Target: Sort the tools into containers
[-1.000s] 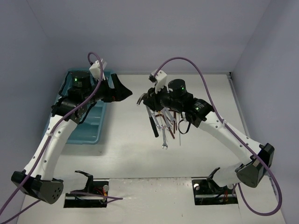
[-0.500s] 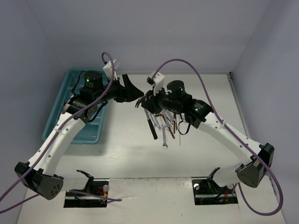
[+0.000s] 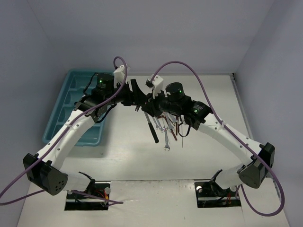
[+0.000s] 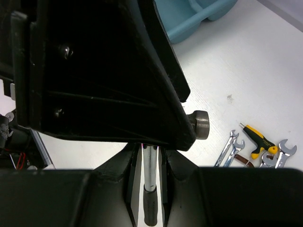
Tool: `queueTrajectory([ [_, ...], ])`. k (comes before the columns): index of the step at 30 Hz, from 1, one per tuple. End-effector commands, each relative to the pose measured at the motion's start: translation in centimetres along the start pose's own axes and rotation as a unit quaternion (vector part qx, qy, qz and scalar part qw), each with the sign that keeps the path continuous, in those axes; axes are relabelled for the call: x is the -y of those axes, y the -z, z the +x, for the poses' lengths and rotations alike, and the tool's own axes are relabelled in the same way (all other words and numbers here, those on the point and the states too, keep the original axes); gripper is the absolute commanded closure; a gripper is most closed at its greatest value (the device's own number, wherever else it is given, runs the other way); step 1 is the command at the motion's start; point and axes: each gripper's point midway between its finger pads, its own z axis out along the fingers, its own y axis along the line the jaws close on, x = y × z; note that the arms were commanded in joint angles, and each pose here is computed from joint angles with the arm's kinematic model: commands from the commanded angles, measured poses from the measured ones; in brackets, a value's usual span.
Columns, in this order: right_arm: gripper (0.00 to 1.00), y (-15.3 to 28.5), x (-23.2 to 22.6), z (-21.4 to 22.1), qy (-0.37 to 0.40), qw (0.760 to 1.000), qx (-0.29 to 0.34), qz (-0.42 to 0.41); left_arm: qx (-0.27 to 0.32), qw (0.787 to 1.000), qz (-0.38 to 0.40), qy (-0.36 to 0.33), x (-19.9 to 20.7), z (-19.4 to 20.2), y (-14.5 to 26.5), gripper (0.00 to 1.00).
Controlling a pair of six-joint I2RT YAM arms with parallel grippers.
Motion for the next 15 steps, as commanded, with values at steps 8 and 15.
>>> queueTrajectory([
  [8,1.0,0.3,-0.2,-3.8,0.022,0.998,0.063,0.005,0.022,0.999,0.014,-0.02,1.0,-0.5,0.1,0.61],
  [15,1.0,0.2,0.2,-3.7,0.02,0.998,0.062,0.014,0.016,1.0,0.003,-0.015,0.2,0.4,0.1,0.85],
])
